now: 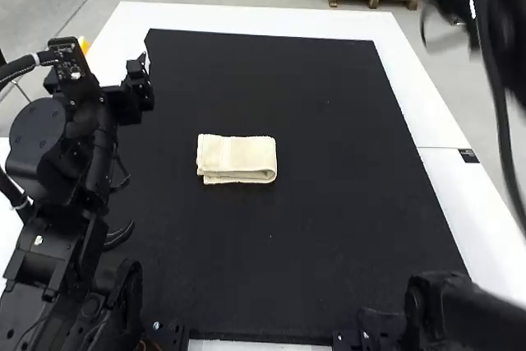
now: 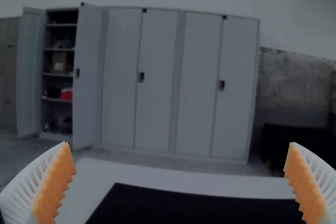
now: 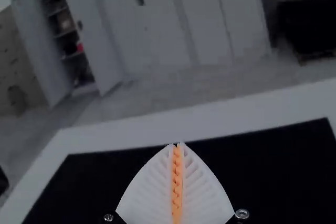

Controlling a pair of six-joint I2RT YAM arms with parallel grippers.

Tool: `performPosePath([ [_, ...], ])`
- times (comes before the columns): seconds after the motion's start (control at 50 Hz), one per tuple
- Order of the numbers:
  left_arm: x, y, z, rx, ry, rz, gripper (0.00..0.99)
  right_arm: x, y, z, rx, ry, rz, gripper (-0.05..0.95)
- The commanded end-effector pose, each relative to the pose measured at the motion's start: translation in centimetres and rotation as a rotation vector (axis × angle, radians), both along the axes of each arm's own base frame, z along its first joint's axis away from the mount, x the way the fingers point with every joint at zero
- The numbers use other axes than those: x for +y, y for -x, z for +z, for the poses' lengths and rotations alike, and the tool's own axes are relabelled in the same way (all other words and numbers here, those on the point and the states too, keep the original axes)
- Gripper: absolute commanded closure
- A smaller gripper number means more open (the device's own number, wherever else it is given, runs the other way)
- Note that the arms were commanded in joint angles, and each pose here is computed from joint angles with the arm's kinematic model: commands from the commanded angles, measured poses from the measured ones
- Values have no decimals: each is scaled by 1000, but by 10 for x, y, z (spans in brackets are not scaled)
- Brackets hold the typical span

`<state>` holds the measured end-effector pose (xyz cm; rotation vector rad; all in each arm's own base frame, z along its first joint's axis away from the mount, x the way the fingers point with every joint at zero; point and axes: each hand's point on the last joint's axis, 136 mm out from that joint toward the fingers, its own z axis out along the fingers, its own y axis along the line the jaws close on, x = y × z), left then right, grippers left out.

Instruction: Fold the towel.

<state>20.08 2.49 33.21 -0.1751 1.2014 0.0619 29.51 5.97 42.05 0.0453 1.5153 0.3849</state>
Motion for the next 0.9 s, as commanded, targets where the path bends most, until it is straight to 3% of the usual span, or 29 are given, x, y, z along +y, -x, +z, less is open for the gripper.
performPosePath([
  [0.0,15,7,6,-29,-41,100,62,-32,50,-3,-142,-1,-122,903],
  [0.12,14,4,1,-14,-95,112,62,-45,91,-8,-253,-27,-155,903],
  [0.18,13,4,2,-38,-121,118,62,-48,95,-19,-258,-26,-168,903],
  [0.34,1,-6,-13,-38,-148,55,62,-54,94,-60,-306,31,-212,903],
  [0.44,0,-10,-22,-51,-153,50,62,-55,99,-75,-378,68,-229,903],
  [0.7,-4,-27,-65,26,-182,31,62,-49,70,-140,-269,103,-197,905],
  [0.88,-3,-42,-130,272,-177,18,49,-47,54,-197,-151,132,-186,905],
])
